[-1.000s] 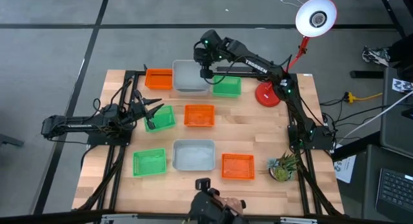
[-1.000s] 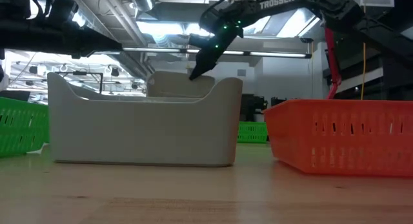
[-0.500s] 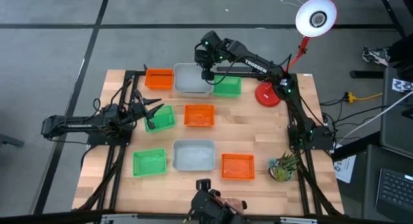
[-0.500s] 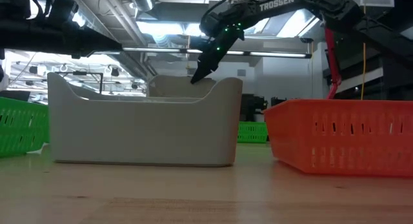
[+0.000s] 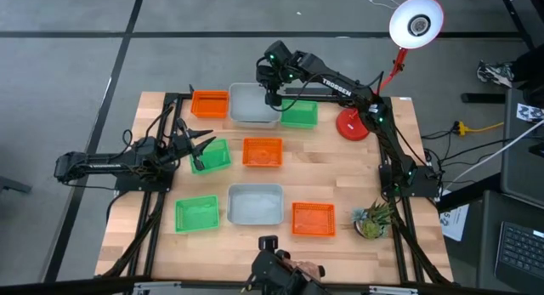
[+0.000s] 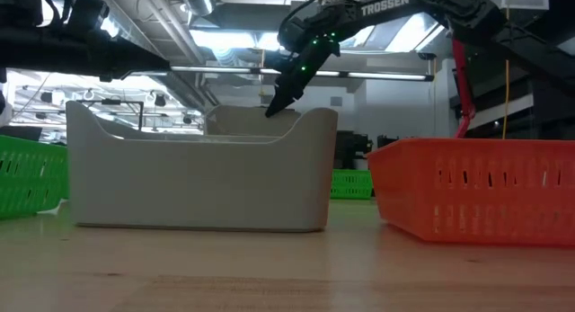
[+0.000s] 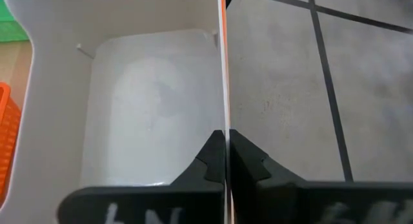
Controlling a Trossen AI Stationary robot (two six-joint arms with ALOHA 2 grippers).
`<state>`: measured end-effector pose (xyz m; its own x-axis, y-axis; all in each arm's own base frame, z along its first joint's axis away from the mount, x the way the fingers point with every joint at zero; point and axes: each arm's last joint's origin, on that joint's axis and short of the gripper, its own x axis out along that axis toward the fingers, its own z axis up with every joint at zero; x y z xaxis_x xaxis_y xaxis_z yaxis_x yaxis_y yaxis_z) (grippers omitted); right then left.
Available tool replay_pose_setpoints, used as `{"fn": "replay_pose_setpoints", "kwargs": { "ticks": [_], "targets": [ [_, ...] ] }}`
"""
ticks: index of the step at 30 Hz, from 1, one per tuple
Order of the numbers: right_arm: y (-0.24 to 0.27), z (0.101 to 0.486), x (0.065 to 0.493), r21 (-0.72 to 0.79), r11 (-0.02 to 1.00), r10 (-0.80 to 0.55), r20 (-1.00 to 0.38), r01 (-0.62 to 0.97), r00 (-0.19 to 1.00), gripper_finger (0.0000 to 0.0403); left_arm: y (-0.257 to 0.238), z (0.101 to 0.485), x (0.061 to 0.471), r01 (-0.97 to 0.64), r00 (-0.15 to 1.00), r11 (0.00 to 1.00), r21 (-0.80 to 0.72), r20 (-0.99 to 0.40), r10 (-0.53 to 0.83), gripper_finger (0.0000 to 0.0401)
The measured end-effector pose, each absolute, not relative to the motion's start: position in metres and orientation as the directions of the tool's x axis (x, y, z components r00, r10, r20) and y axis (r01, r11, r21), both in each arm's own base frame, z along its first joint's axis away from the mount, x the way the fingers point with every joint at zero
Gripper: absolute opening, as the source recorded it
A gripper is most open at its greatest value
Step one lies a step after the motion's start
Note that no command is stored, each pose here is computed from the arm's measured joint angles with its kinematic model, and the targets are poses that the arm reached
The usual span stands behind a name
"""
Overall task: Stack baskets by color
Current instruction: Stack the middle right gray bin on the top gray bin
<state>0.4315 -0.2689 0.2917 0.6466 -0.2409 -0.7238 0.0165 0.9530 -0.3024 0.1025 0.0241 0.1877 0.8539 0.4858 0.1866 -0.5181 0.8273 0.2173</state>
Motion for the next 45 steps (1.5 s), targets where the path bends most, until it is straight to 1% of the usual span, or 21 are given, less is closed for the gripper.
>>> {"fn": "replay_pose_setpoints", "kwargs": {
  "ticks": [7, 12, 15, 23, 26, 30, 31, 35, 38, 41, 44, 45],
  "targets": [
    [-0.273, 0.27, 0.439, -0.28, 0.96, -0.221, -0.747, 0.004, 0.628, 0.0, 0.024, 0.188, 0.102, -0.518, 0.854, 0.827, 0.217, 0.187, 0.486, 0.01],
    [-0.276, 0.267, 0.438, -0.277, 0.961, -0.22, -0.75, 0.006, 0.624, 0.0004, 0.024, 0.188, 0.103, -0.518, 0.854, 0.827, 0.217, 0.187, 0.486, 0.01],
    [-0.277, 0.266, 0.435, -0.26, 0.965, -0.21, -0.768, 0.005, 0.606, 0.002, 0.024, 0.188, 0.102, -0.518, 0.854, 0.827, 0.217, 0.187, 0.486, 0.01],
    [-0.278, 0.265, 0.432, -0.25, 0.968, -0.205, -0.781, 0.006, 0.59, 0.0082, 0.024, 0.188, 0.103, -0.518, 0.854, 0.827, 0.217, 0.187, 0.486, 0.01],
    [-0.278, 0.265, 0.432, -0.246, 0.969, -0.2, -0.781, 0.003, 0.592, 0.0092, 0.024, 0.188, 0.103, -0.518, 0.854, 0.827, 0.217, 0.186, 0.486, 0.01],
    [-0.276, 0.265, 0.433, -0.181, 0.982, -0.106, -0.766, -0.054, 0.634, 0.0095, 0.024, 0.188, 0.103, -0.518, 0.854, 0.827, 0.217, 0.187, 0.486, 0.01],
    [-0.276, 0.265, 0.433, -0.18, 0.982, -0.101, -0.764, -0.061, 0.637, 0.0095, 0.024, 0.188, 0.103, -0.518, 0.854, 0.827, 0.217, 0.187, 0.486, 0.01],
    [-0.277, 0.265, 0.432, -0.205, 0.977, -0.128, -0.77, -0.052, 0.625, 0.0095, 0.024, 0.188, 0.103, -0.518, 0.854, 0.827, 0.217, 0.187, 0.485, 0.01],
    [-0.279, 0.265, 0.431, -0.21, 0.977, -0.138, -0.772, -0.045, 0.62, 0.0086, 0.024, 0.188, 0.103, -0.518, 0.854, 0.828, 0.217, 0.187, 0.485, 0.01],
    [-0.279, 0.265, 0.431, -0.211, 0.976, -0.139, -0.772, -0.044, 0.621, 0.006, 0.024, 0.188, 0.103, -0.518, 0.854, 0.827, 0.217, 0.187, 0.485, 0.01],
    [-0.279, 0.265, 0.432, -0.217, 0.975, -0.144, -0.77, -0.043, 0.622, 0.0018, 0.024, 0.188, 0.103, -0.518, 0.854, 0.827, 0.217, 0.187, 0.486, 0.01],
    [-0.279, 0.265, 0.431, -0.22, 0.975, -0.147, -0.77, -0.041, 0.621, 0.001, 0.024, 0.188, 0.102, -0.518, 0.854, 0.827, 0.217, 0.187, 0.485, 0.01]
  ]
}}
